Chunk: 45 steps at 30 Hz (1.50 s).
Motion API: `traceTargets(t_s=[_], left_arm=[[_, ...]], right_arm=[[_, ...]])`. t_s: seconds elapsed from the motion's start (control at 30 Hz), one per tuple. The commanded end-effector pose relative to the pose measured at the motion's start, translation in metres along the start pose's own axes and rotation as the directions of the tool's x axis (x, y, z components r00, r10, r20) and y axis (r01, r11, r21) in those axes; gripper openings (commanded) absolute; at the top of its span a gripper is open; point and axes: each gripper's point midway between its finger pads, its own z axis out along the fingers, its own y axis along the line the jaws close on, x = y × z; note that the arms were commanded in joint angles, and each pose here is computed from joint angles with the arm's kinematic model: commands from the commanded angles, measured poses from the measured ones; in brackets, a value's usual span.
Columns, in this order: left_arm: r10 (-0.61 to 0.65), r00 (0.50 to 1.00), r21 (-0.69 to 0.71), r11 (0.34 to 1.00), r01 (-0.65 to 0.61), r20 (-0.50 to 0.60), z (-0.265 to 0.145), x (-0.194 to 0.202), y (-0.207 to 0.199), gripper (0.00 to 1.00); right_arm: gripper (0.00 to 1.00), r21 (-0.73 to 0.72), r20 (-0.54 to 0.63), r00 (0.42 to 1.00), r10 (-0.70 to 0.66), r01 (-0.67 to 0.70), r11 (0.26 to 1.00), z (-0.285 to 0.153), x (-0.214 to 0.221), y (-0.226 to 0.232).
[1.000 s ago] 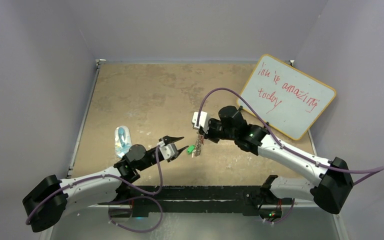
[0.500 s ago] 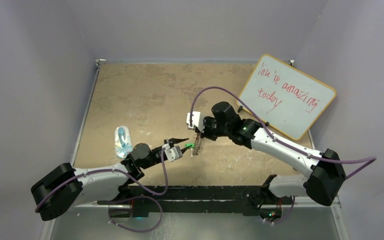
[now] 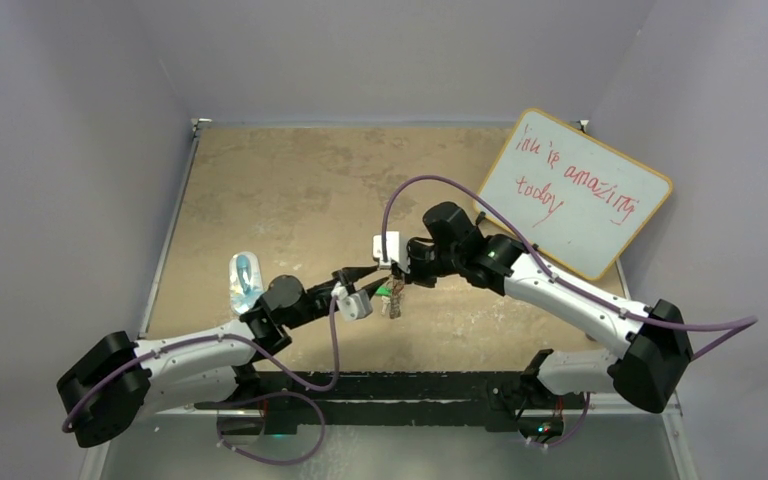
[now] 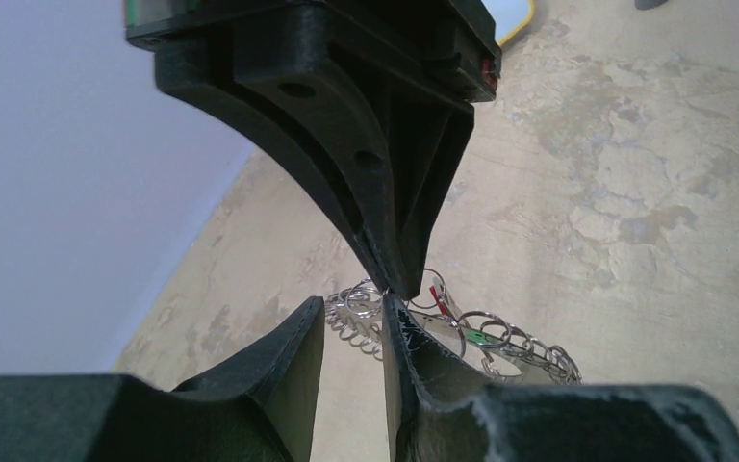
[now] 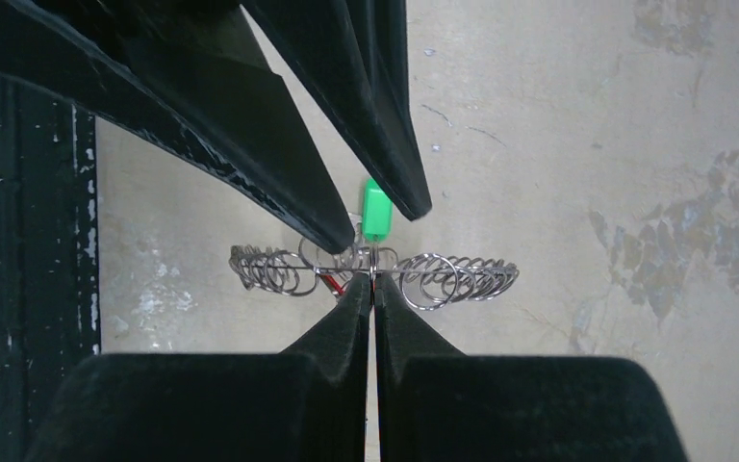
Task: Put the keys on the keyring
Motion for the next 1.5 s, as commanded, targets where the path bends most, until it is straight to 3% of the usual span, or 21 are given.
traceTargets(t_s=[0.0,0.13,0.53,0.77,1.0,1.23,1.33,1.47], left_arm=[[0.083,0.997,0.112,0.990,-0.081,-0.012,0.011,-0.011,-0.006,0.26],[0.096,0.993,0.195,0.977,-0.081,-0.066,0.015,-0.003,-0.015,0.26],[0.080,0.990,0.253,0.966,-0.049,-0.114,0.021,0.007,-0.023,0.24],[0.081,0.990,0.253,0.966,-0.049,-0.117,0.024,0.007,-0.022,0.00],[0.057,0.991,0.218,0.976,-0.030,-0.121,0.024,0.007,-0.018,0.00],[-0.118,0.993,0.068,0.991,0.117,0.009,0.014,-0.008,-0.011,0.00],[-0.174,0.982,0.043,0.984,0.172,0.073,0.010,-0.015,-0.011,0.00],[-0.213,0.962,0.004,0.976,0.216,0.171,0.002,-0.027,-0.007,0.00]], right_arm=[[0.00,-0.036,0.065,0.997,-0.043,0.046,0.998,-0.009,-0.024,0.002],[0.00,-0.036,0.068,0.996,-0.051,0.053,0.998,-0.009,-0.025,0.002],[0.00,-0.035,0.073,0.995,-0.063,0.065,0.997,-0.009,-0.027,0.002],[0.00,-0.038,0.078,0.995,-0.068,0.071,0.997,-0.007,-0.028,0.002],[0.00,-0.019,0.095,0.995,-0.008,0.010,1.000,-0.004,-0.031,0.000],[0.48,0.085,0.226,0.972,0.069,-0.090,0.992,-0.012,-0.042,-0.022],[0.55,0.085,0.326,0.942,0.083,-0.117,0.989,-0.022,-0.045,-0.024],[0.56,0.083,0.450,0.890,0.075,-0.125,0.989,-0.038,-0.042,-0.022]])
